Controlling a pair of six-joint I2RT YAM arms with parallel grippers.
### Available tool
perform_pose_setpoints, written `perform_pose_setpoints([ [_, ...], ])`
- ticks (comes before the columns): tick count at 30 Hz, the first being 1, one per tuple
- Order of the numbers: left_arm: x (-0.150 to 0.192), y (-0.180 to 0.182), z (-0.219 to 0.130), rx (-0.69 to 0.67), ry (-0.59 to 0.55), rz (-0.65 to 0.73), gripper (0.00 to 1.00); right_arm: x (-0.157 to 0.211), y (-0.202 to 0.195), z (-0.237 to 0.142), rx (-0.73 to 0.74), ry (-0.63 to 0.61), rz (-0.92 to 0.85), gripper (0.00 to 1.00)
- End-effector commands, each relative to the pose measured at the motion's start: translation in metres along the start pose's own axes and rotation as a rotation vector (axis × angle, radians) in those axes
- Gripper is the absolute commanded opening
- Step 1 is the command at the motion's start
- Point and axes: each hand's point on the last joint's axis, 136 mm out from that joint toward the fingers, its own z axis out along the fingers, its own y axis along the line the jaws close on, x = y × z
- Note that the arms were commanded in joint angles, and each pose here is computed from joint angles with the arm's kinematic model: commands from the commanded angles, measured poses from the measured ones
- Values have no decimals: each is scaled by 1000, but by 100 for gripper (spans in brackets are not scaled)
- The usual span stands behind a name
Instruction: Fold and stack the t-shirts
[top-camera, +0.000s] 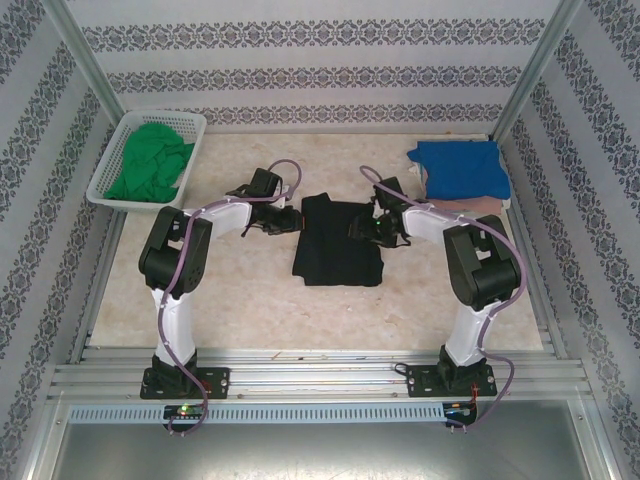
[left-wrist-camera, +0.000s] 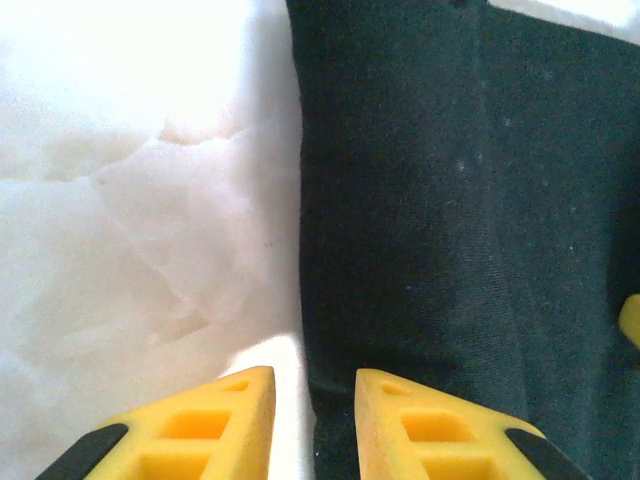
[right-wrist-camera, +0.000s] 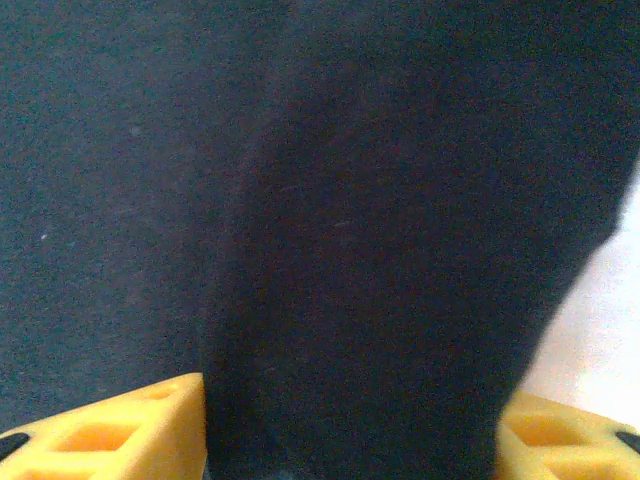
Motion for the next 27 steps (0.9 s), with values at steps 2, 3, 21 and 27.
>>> perform_pose_setpoints([
  [2, 18, 7, 9, 6, 68, -14, 27, 8, -12, -4, -9, 36, -19, 60],
  [3, 20, 9, 10, 0, 72, -19, 27, 12, -13, -3, -4, 42, -22, 60],
  [21, 31, 11, -8, -33, 81, -26, 26, -4, 29, -6, -48, -1, -234, 11],
  [27, 27, 18, -22, -43, 38, -25, 26, -49, 19, -46, 30, -93, -283, 0],
])
